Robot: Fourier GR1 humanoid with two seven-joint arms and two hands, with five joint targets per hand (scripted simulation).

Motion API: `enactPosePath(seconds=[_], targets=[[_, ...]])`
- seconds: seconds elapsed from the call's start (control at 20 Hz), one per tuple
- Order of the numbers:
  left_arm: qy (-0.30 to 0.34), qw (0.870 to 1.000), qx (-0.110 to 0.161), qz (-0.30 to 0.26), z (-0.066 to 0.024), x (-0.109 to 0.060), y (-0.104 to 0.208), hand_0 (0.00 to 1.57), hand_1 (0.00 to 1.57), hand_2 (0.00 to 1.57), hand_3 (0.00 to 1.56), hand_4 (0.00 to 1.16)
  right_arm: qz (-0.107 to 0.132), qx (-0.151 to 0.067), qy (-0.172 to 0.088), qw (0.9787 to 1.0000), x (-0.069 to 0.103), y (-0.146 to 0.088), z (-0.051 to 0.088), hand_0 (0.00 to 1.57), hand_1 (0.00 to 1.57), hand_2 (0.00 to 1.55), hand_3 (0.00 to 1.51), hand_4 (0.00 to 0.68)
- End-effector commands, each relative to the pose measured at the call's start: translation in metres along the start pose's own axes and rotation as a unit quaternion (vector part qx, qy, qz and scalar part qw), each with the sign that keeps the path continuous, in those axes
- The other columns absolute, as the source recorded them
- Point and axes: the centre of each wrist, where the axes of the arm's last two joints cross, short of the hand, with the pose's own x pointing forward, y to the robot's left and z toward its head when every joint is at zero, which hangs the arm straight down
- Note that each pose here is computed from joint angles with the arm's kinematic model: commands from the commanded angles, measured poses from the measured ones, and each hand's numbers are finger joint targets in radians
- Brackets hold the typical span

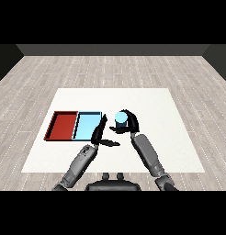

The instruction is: Pick the blue can and put it in the blue box

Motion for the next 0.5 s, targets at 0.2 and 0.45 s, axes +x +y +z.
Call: enactPosePath(seconds=[0.2, 0.45], targets=[[0.021, 1.000, 0.000, 0.015, -0.0158, -0.010, -0.019, 0.00, 0.00, 0.00, 0.00, 0.00, -0.022, 0.003, -0.007, 0.9997, 0.012, 0.022, -0.016, 1.44, 1.44, 1.47, 1.36, 0.552], [0.022, 1.000, 0.013, 0.019, -0.0010, -0.004, -0.030, 0.00, 0.00, 0.00, 0.00, 0.00, -0.018, 0.018, -0.011, 0.9996, 0.006, 0.001, 0.009, 1.44, 1.44, 1.46, 1.37, 0.553]])
